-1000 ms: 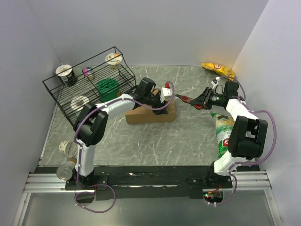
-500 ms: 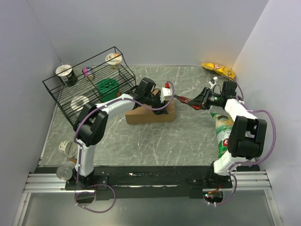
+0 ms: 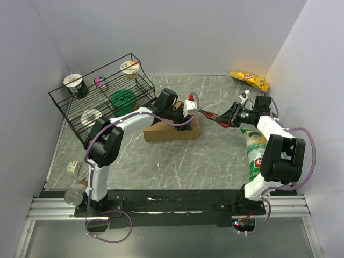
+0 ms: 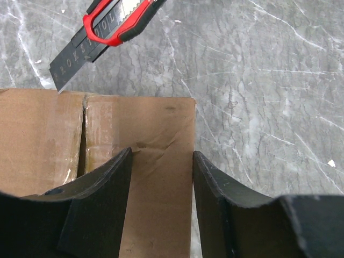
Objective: Unpack the express box
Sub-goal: Cut the express box at the center of the board.
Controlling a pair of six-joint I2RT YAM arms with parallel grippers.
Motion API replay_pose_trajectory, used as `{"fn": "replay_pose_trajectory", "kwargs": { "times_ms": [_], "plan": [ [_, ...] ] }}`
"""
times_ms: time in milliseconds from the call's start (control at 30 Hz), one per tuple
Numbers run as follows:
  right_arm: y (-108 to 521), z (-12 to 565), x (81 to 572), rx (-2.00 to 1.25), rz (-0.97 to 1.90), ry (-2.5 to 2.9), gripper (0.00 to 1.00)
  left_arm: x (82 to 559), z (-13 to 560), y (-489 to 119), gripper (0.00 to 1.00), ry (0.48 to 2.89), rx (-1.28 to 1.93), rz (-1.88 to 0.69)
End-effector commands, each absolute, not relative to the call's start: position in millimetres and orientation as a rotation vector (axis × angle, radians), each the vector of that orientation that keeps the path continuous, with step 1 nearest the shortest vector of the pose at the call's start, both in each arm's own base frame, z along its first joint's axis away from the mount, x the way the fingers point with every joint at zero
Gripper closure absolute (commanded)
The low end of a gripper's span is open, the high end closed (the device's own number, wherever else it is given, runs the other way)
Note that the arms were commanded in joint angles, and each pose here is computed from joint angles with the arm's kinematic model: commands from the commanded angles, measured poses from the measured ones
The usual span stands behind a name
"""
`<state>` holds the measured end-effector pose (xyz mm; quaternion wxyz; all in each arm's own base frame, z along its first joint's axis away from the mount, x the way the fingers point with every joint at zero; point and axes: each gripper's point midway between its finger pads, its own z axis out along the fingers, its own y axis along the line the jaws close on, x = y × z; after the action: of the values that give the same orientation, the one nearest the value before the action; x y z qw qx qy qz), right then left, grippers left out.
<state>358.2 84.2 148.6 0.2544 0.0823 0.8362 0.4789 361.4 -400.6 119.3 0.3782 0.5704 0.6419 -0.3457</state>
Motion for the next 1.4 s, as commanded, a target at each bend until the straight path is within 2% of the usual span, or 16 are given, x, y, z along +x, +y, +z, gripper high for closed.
{"fn": "replay_pose_trajectory", "kwargs": {
  "times_ms": [0, 1367],
  "plan": [
    [73, 170, 363, 0.198, 1.247, 2.189, 1.00, 345, 61, -376, 0.49, 1.890, 1.470, -0.896],
    [92, 166, 344, 0.111, 1.469, 2.242, 1.00, 345, 53, -377, 0.49, 1.903, 1.473, -0.900]
  ]
}}
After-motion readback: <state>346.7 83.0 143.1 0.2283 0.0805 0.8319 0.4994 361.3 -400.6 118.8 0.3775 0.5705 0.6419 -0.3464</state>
